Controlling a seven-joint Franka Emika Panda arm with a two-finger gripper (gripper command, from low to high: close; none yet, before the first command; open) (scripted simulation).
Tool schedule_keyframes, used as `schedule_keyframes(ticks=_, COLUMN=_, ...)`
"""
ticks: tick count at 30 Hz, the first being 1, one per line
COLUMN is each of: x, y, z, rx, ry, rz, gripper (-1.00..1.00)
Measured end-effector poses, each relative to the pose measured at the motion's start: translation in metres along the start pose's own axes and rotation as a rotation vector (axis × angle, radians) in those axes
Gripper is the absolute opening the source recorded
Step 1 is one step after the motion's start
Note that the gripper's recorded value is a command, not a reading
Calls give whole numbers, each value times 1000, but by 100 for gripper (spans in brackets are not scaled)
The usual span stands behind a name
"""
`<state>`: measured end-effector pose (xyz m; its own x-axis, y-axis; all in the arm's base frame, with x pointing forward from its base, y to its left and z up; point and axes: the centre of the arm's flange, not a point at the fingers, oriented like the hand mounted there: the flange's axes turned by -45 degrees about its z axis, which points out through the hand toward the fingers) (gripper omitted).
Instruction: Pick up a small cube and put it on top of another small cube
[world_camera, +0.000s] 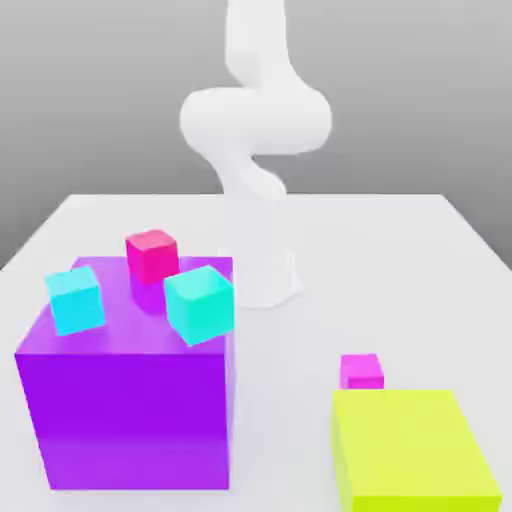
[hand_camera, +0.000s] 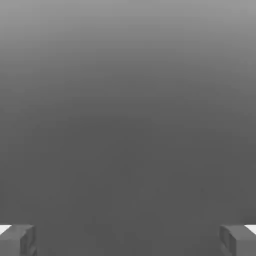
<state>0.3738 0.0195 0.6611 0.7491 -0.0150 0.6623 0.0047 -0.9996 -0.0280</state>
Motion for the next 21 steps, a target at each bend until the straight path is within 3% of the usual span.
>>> schedule_keyframes(ticks=9, x=-123, y=-77, z=194, rx=49, ry=-329, rz=-9, gripper=0)
schedule_keyframes(ticks=17, x=-324, y=-120, z=290, rx=9, ry=-656, rz=-49, gripper=0)
schedule_keyframes(ticks=21, x=-382, y=-123, z=318, rx=-9, ry=-719, rz=-59, gripper=0)
